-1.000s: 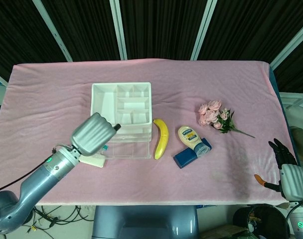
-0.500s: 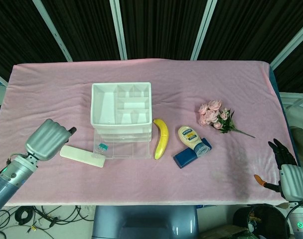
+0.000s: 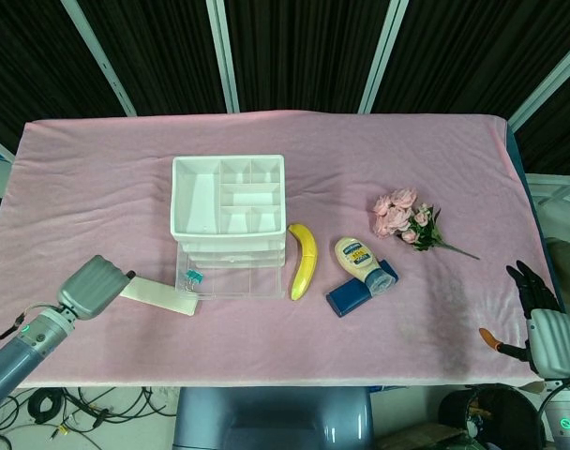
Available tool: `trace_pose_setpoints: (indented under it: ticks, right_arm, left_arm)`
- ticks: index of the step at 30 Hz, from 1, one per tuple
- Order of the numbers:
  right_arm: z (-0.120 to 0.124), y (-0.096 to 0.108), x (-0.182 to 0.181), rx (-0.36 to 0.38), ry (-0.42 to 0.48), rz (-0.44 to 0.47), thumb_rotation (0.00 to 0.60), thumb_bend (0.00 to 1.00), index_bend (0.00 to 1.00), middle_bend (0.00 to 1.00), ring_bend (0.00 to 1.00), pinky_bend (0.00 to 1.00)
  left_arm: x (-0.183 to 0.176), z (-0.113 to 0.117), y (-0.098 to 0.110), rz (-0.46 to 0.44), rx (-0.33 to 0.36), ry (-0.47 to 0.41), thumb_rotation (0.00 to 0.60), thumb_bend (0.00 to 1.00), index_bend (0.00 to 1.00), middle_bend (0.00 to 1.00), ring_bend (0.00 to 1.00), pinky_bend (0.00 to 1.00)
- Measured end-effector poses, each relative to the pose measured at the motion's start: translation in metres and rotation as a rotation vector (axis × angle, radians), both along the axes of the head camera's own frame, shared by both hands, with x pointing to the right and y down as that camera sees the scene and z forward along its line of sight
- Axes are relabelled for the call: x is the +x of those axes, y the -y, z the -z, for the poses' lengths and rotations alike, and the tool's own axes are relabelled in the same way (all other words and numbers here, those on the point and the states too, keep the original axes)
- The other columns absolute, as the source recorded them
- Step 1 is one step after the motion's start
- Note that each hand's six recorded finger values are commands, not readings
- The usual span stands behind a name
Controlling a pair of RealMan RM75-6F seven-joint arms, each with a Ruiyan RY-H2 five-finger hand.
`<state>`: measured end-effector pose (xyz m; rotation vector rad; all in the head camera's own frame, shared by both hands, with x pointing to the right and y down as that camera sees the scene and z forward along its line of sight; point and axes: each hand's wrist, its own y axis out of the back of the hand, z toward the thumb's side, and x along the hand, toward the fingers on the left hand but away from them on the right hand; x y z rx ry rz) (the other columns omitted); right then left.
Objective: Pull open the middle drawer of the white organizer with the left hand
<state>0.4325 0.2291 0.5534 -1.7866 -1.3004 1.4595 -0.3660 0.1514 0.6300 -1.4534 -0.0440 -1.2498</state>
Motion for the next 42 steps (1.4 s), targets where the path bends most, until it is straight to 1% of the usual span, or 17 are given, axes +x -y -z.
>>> trace_pose_setpoints:
  ticks: [5, 11, 16, 18, 21, 23, 26, 29, 32, 34, 36, 39, 41, 42]
  right_arm:
    - [0.000, 0.000, 0.000, 0.001, 0.000, 0.000, 0.600, 0.08, 0.00, 0.00, 0.00, 0.12]
    - [0.000, 0.000, 0.000, 0.000, 0.000, -0.001, 0.600, 0.08, 0.00, 0.00, 0.00, 0.12]
    - [0.000, 0.000, 0.000, -0.002, 0.003, -0.002, 0.600, 0.08, 0.00, 0.00, 0.00, 0.12]
    - [0.000, 0.000, 0.001, -0.002, 0.004, -0.003, 0.600, 0.08, 0.00, 0.00, 0.00, 0.12]
    - [0.000, 0.000, 0.000, -0.001, 0.004, -0.003, 0.600, 0.08, 0.00, 0.00, 0.00, 0.12]
    - [0.000, 0.000, 0.001, -0.001, 0.004, -0.003, 0.600, 0.08, 0.00, 0.00, 0.00, 0.12]
    - [0.000, 0.000, 0.001, -0.001, 0.004, -0.003, 0.600, 0.08, 0.00, 0.00, 0.00, 0.12]
    - [0.000, 0.000, 0.001, -0.001, 0.004, -0.003, 0.600, 0.08, 0.00, 0.00, 0.00, 0.12]
    - [0.000, 0.000, 0.001, -0.002, 0.004, -0.002, 0.600, 0.08, 0.00, 0.00, 0.00, 0.12]
    - [0.000, 0.000, 0.000, -0.002, 0.003, 0.000, 0.600, 0.08, 0.00, 0.00, 0.00, 0.12]
    - [0.000, 0.000, 0.000, -0.002, 0.002, 0.001, 0.600, 0.08, 0.00, 0.00, 0.00, 0.12]
    - [0.000, -0.001, 0.000, -0.003, 0.000, 0.001, 0.600, 0.08, 0.00, 0.00, 0.00, 0.12]
    - [0.000, -0.001, 0.000, -0.004, 0.000, 0.000, 0.600, 0.08, 0.00, 0.00, 0.00, 0.12]
    - [0.000, -0.001, 0.000, -0.004, -0.001, 0.001, 0.600, 0.08, 0.00, 0.00, 0.00, 0.12]
  left_arm:
    - [0.018, -0.021, -0.003, -0.069, 0.011, 0.009, 0.600, 0.34, 0.54, 1.00, 1.00, 1.00]
    - [0.035, -0.032, -0.005, -0.150, 0.031, 0.016, 0.600, 0.34, 0.53, 1.00, 1.00, 1.00]
    - [0.045, -0.037, -0.010, -0.159, 0.023, 0.000, 0.600, 0.34, 0.51, 1.00, 1.00, 1.00]
    - [0.048, -0.039, -0.012, -0.163, 0.021, -0.002, 0.600, 0.32, 0.48, 1.00, 1.00, 1.00]
    - [0.050, -0.041, -0.014, -0.162, 0.022, 0.001, 0.600, 0.26, 0.40, 1.00, 1.00, 1.00]
    - [0.050, -0.042, -0.015, -0.153, 0.022, -0.001, 0.600, 0.21, 0.33, 1.00, 1.00, 1.00]
    - [0.051, -0.040, -0.015, -0.138, 0.030, -0.008, 0.600, 0.16, 0.24, 1.00, 1.00, 1.00]
    - [0.050, -0.036, -0.013, -0.109, 0.044, -0.022, 0.600, 0.14, 0.19, 1.00, 1.00, 1.00]
    - [0.045, -0.028, -0.010, -0.066, 0.067, -0.040, 0.600, 0.13, 0.16, 1.00, 1.00, 1.00]
    - [0.042, -0.022, -0.009, -0.036, 0.087, -0.054, 0.600, 0.13, 0.14, 0.99, 0.99, 0.98]
    - [0.036, -0.013, -0.008, 0.010, 0.110, -0.075, 0.600, 0.13, 0.12, 0.94, 0.96, 0.94]
    - [0.024, 0.002, -0.009, 0.092, 0.143, -0.114, 0.600, 0.12, 0.09, 0.79, 0.83, 0.82]
    - [0.012, 0.013, -0.012, 0.151, 0.166, -0.140, 0.600, 0.11, 0.08, 0.62, 0.71, 0.69]
    - [0.007, 0.019, -0.014, 0.176, 0.176, -0.152, 0.600, 0.11, 0.07, 0.56, 0.67, 0.63]
